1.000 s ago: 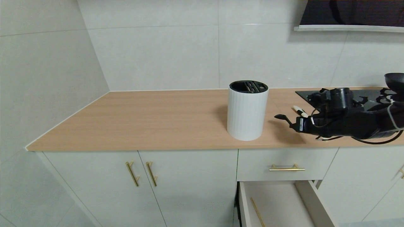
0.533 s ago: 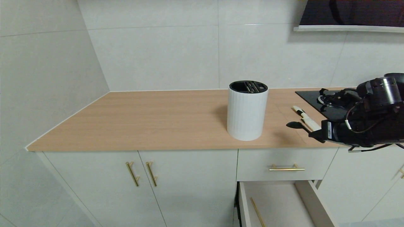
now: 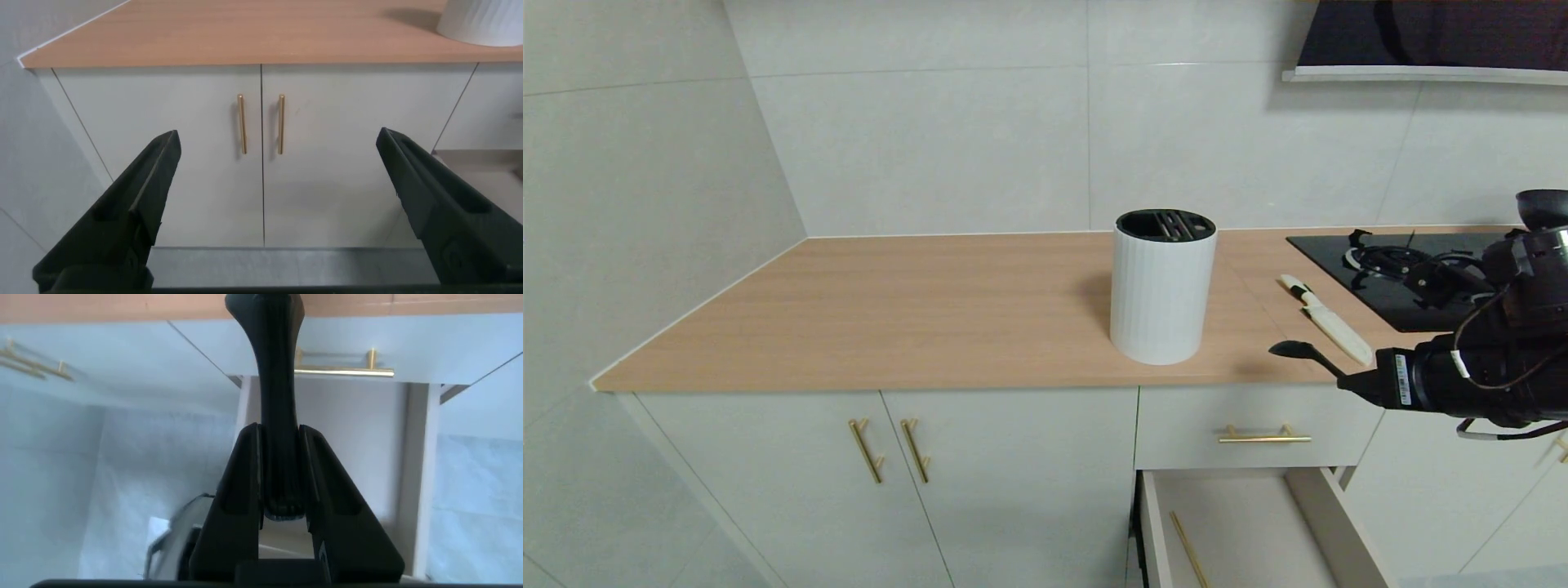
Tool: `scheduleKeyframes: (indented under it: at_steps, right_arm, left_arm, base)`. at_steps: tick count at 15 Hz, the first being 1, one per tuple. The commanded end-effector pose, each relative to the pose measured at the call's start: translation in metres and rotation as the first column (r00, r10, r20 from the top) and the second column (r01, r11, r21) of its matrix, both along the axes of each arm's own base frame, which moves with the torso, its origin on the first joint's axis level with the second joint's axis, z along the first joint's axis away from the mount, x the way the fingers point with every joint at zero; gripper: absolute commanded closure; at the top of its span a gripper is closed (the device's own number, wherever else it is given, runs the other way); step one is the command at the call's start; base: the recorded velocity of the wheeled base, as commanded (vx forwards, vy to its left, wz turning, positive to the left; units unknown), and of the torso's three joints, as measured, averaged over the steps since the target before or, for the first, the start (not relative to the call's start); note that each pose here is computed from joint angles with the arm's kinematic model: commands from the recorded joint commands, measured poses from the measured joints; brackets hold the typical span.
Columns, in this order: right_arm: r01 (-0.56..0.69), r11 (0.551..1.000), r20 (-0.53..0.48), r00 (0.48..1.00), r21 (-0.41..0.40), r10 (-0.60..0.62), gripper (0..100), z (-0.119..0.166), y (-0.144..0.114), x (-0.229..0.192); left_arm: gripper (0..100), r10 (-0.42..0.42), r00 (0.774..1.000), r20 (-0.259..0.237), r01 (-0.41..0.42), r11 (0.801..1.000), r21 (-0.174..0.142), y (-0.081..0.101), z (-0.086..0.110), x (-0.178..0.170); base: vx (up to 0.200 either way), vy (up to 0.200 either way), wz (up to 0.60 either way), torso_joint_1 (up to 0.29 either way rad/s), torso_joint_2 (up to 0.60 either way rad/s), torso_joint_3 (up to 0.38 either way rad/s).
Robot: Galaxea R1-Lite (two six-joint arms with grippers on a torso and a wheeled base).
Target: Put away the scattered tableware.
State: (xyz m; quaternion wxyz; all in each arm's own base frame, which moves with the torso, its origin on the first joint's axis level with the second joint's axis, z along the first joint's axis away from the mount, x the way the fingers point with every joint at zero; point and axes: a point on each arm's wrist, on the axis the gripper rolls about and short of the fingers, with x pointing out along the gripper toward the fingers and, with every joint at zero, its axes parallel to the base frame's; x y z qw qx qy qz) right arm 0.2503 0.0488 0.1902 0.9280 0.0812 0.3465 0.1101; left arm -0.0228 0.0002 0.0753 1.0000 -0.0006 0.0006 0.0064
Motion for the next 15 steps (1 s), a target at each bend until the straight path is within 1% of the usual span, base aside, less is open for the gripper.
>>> scheduleKeyframes:
  at_steps: [1, 4, 9, 11, 15]
  right_arm:
    - [-0.002, 1.000, -0.010, 1.000, -0.002, 0.002, 100, -0.002, 0.000, 0.001]
    - [-0.010, 1.000, -0.037, 0.999, -0.008, 0.010, 100, -0.010, 0.003, 0.003]
    - [-0.028, 1.000, -0.051, 0.998, -0.014, 0.027, 100, -0.021, 0.008, 0.006]
    - [-0.028, 1.000, -0.052, 0.998, -0.014, 0.027, 100, -0.022, 0.008, 0.006]
    - [-0.029, 0.999, -0.057, 0.998, -0.015, 0.028, 100, -0.023, 0.009, 0.007]
  left_arm:
    - [0, 0.001, 1.000, -0.002, -0.001, 1.000, 0.000, 0.000, 0.000, 0.000]
    - [0, 0.001, 1.000, -0.002, -0.001, 1.000, 0.000, 0.000, 0.000, 0.000]
    - [0, 0.001, 1.000, -0.002, -0.001, 1.000, 0.000, 0.000, 0.000, 0.000]
    - [0, 0.001, 1.000, -0.002, -0.001, 1.000, 0.000, 0.000, 0.000, 0.000]
    - [0, 0.000, 1.000, -0.002, 0.000, 1.000, 0.000, 0.000, 0.000, 0.000]
  base:
    - [0.000, 0.000, 0.00, 0.000, 0.00, 0.000]
    - [0.000, 0.000, 0.00, 0.000, 0.00, 0.000]
    - [0.000, 0.000, 0.00, 0.000, 0.00, 0.000]
    - [0.000, 0.000, 0.00, -0.141, 0.30, 0.181]
    - [0.000, 0.000, 0.00, -0.207, 0.47, 0.271]
